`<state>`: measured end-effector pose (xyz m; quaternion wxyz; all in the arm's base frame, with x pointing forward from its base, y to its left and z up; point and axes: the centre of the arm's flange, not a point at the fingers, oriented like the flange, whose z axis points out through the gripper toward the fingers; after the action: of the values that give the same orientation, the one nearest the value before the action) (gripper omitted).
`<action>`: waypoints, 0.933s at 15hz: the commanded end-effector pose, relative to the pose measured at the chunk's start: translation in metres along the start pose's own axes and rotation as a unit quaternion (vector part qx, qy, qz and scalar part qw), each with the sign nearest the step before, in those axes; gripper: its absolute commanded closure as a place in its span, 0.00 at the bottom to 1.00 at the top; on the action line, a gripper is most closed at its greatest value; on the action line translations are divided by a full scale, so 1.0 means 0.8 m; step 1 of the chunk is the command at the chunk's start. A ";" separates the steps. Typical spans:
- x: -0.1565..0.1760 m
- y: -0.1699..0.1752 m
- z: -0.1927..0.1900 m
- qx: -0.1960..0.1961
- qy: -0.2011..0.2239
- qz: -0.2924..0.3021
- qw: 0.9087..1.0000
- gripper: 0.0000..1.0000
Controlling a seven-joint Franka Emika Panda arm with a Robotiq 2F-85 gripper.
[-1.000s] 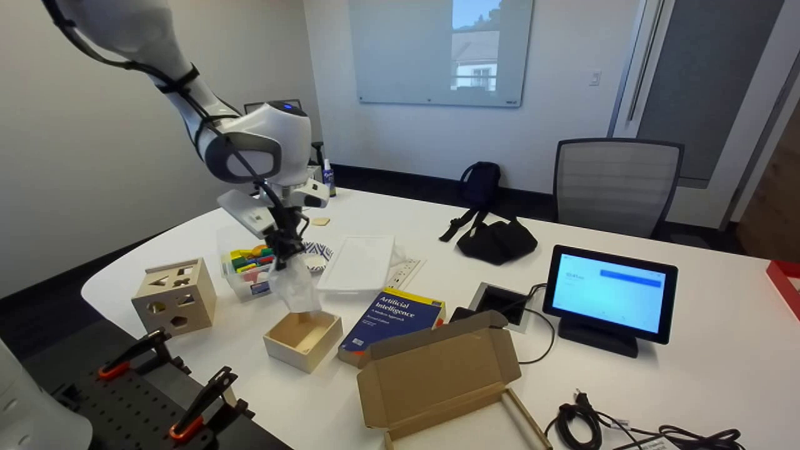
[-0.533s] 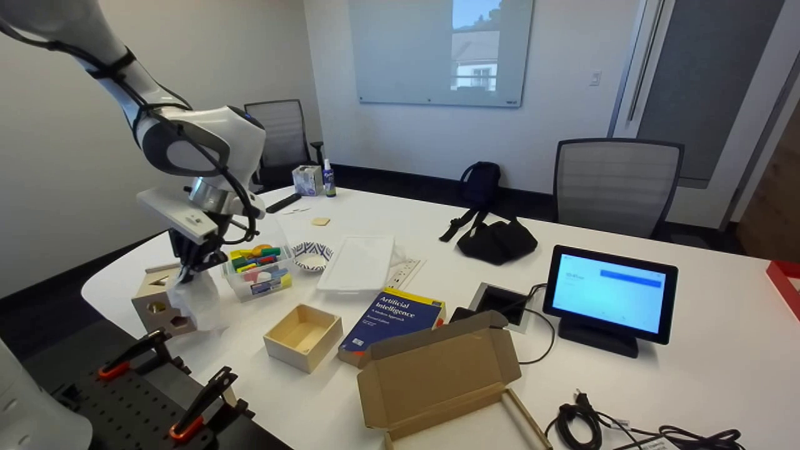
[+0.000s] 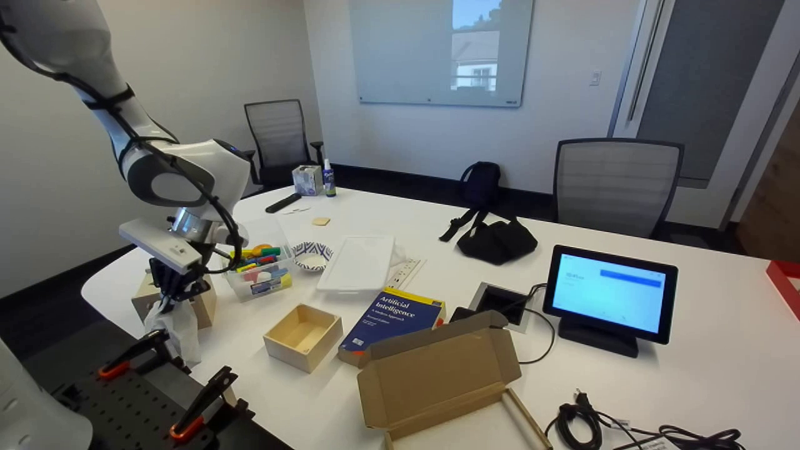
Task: Use the white napkin to wipe the blue book.
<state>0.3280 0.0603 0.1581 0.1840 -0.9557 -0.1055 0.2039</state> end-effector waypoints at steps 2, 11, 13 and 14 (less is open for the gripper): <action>0.022 -0.002 0.040 0.002 0.030 0.013 0.999 1.00; 0.050 0.008 0.073 -0.008 0.047 0.030 0.998 0.65; 0.049 0.012 0.065 -0.012 0.057 0.035 0.998 0.50; 0.048 0.013 0.058 -0.009 0.062 0.037 0.997 0.43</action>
<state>0.3390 0.0791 0.0951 0.1694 -0.9685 -0.0700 0.1684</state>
